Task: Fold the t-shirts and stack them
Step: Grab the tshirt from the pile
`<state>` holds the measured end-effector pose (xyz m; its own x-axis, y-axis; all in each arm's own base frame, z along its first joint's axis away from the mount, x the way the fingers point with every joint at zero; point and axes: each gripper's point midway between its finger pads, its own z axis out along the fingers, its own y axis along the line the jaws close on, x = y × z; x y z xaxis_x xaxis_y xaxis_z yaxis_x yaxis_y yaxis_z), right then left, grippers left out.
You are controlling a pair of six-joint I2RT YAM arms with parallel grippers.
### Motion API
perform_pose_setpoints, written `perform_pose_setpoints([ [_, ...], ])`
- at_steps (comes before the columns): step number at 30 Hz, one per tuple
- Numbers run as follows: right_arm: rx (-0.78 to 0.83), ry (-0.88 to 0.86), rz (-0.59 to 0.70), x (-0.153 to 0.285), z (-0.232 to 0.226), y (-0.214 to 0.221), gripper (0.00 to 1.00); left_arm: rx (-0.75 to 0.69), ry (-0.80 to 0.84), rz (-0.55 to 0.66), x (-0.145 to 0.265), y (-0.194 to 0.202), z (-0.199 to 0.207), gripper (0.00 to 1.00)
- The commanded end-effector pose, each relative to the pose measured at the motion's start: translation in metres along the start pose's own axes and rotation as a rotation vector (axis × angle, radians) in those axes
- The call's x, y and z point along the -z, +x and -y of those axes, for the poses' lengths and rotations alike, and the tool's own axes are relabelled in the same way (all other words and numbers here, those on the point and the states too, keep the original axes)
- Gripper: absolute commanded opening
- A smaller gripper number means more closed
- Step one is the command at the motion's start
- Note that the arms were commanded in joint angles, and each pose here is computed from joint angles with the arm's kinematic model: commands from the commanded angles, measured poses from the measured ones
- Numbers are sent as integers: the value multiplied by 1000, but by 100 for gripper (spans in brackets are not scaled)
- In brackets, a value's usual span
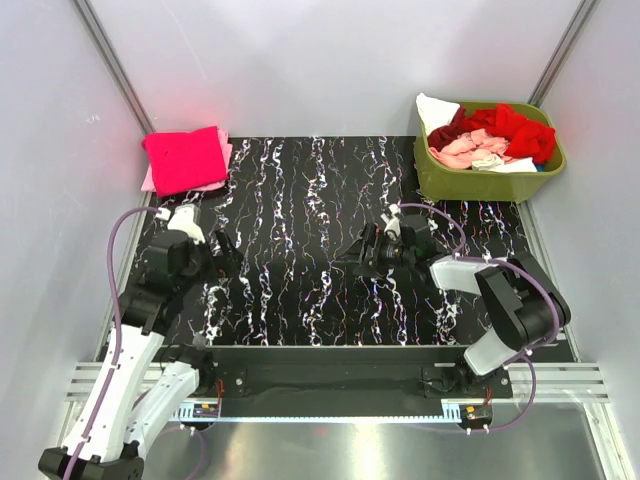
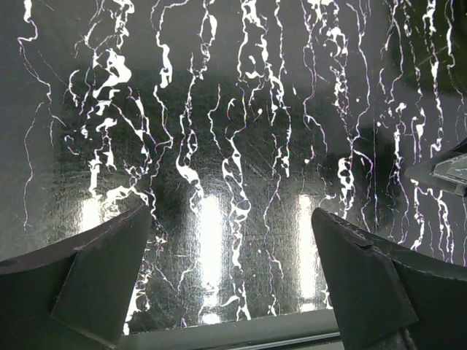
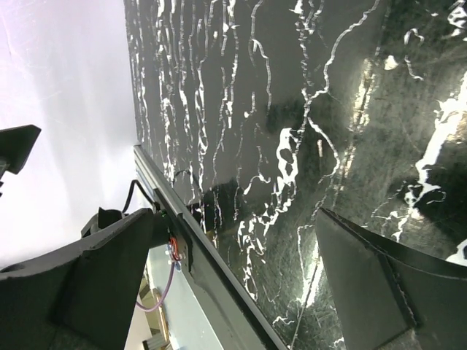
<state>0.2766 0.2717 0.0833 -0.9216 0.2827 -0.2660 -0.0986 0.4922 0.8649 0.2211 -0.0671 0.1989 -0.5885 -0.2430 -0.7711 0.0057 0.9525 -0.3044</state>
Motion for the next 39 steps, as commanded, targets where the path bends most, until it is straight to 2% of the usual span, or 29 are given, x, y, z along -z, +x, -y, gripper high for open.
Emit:
perform_pose_setpoints([
  [1, 82, -76, 48, 11, -28, -11, 100, -4, -3, 70, 3, -16, 1, 99],
  [4, 124, -60, 82, 29, -57, -25, 100, -6, -5, 71, 4, -16, 0, 99],
  [5, 192, 4, 145, 35, -58, -41, 100, -7, -4, 77, 5, -17, 0, 99],
  [7, 255, 99, 237, 65, -88, -70, 100, -3, -9, 88, 6, -18, -1, 99],
  [8, 330, 189, 334, 80, -88, -94, 100, -2, -11, 93, 7, -19, -1, 99],
  [10, 407, 250, 450, 115, -121, -129, 100, 2, -18, 99, 8, -19, -2, 99],
  [11, 440, 352, 549, 137, -118, -156, 100, 2, -19, 101, 9, -20, -2, 99],
  [13, 446, 418, 649, 170, -136, -195, 100, 1, -20, 105, 10, -20, -3, 99],
  [15, 411, 524, 717, 193, -122, -236, 100, 3, -18, 111, 10, -21, -2, 99],
  [16, 427, 519, 767, 209, -143, -253, 100, 1, -17, 114, 11, -21, -2, 99],
  [17, 423, 562, 798, 218, -140, -269, 100, 1, -16, 117, 11, -22, -2, 99],
  [18, 397, 612, 783, 212, -121, -287, 100, 1, -18, 113, 11, -21, -3, 99],
  [19, 406, 617, 817, 224, -137, -303, 100, 1, -13, 120, 12, -22, -2, 99],
  [23, 350, 729, 819, 231, -112, -352, 100, -2, -6, 126, 13, -23, -1, 99],
  [24, 315, 784, 781, 222, -84, -364, 99, -3, -6, 126, 13, -23, -1, 99],
  [25, 282, 836, 806, 244, -82, -371, 99, -5, -6, 126, 13, -23, -1, 99],
  [26, 230, 903, 781, 253, -59, -375, 98, -3, -5, 129, 14, -24, -1, 99],
  [27, 215, 927, 763, 252, -51, -375, 98, -3, -5, 132, 15, -24, -1, 99],
  [31, 33, 1038, 726, 290, 21, -368, 95, -2, 1, 146, 17, -26, 0, 99],
  [34, -45, 1000, 706, 303, 52, -357, 91, -2, 4, 151, 18, -26, 0, 99],
  [39, -111, 941, 674, 304, 77, -350, 84, -2, 7, 144, 17, -25, 1, 99],
])
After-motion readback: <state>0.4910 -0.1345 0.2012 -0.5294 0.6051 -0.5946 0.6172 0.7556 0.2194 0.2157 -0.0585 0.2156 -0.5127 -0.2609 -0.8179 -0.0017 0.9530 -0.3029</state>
